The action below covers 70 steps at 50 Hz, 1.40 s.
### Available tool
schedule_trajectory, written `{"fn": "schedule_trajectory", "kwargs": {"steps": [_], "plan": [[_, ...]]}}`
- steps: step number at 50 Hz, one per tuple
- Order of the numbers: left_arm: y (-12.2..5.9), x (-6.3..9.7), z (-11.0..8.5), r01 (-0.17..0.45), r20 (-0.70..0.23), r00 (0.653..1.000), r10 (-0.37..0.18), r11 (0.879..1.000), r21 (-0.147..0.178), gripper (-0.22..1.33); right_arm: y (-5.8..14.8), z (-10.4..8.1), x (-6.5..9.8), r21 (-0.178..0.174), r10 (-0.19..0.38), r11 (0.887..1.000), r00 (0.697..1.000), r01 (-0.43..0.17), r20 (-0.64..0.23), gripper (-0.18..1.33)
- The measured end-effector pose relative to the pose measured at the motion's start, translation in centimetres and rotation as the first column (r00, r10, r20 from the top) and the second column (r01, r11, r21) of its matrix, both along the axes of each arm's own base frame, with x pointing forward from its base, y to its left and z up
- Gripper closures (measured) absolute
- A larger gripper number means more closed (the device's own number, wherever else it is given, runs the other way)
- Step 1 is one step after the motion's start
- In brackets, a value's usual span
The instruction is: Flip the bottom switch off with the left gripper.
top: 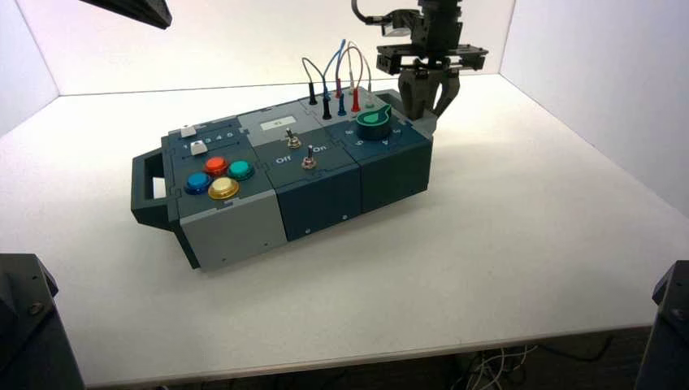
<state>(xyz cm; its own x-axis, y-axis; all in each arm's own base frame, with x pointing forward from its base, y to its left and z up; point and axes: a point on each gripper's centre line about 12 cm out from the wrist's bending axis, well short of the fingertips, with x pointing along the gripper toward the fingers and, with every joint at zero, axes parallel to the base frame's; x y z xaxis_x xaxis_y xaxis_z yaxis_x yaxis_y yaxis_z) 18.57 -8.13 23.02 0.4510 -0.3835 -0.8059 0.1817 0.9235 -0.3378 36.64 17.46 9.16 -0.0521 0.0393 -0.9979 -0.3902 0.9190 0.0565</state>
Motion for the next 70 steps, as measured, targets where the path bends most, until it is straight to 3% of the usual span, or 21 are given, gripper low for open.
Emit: {"fn": "schedule_trajectory", "kwargs": {"steps": [11,16,18,24,35,47,52,61,70], "plan": [[0.0,0.0,0.1,0.000,0.004,1.000,0.000,1.000,0.000,1.26,0.1,-2.8,0.3,-0.009,0.014,1.000,1.000,-0.014,-0.018,0.66],[0.0,-0.1,0.1,0.003,0.007,1.000,-0.003,1.000,0.000,1.26,0.5,-4.9,0.6,-0.017,0.021,1.000,0.999,-0.021,-0.033,0.78],[0.0,-0.1,0.2,0.003,0.010,1.000,-0.003,1.000,-0.001,1.26,0.5,-5.4,0.7,-0.020,0.020,1.000,0.999,-0.021,-0.040,0.75],[0.1,-0.3,0.2,0.004,0.013,1.000,-0.004,1.000,-0.002,1.26,0.7,-5.8,0.9,-0.021,0.023,1.000,0.999,-0.023,-0.038,0.74],[0.1,-0.5,0.3,0.004,0.013,1.000,-0.004,1.000,-0.003,1.26,1.3,-5.0,1.9,-0.014,0.033,0.999,0.999,-0.033,-0.010,0.74],[0.1,-0.5,0.3,0.005,0.013,1.000,-0.005,1.000,-0.003,1.26,2.2,-2.4,3.0,0.000,0.042,0.999,0.999,-0.042,0.029,0.69],[0.1,-0.5,0.2,0.005,0.010,1.000,-0.005,1.000,-0.003,1.26,2.5,-2.1,2.8,0.000,0.049,0.999,0.998,-0.049,0.026,0.64],[0.1,-0.5,0.3,0.005,0.011,1.000,-0.005,1.000,-0.003,1.26,2.7,0.0,3.0,0.015,0.049,0.999,0.997,-0.050,0.061,0.48],[0.1,-0.5,0.3,0.004,0.013,1.000,-0.004,1.000,-0.003,1.26,2.7,0.7,3.0,0.017,0.052,0.998,0.996,-0.053,0.073,0.48]]}}
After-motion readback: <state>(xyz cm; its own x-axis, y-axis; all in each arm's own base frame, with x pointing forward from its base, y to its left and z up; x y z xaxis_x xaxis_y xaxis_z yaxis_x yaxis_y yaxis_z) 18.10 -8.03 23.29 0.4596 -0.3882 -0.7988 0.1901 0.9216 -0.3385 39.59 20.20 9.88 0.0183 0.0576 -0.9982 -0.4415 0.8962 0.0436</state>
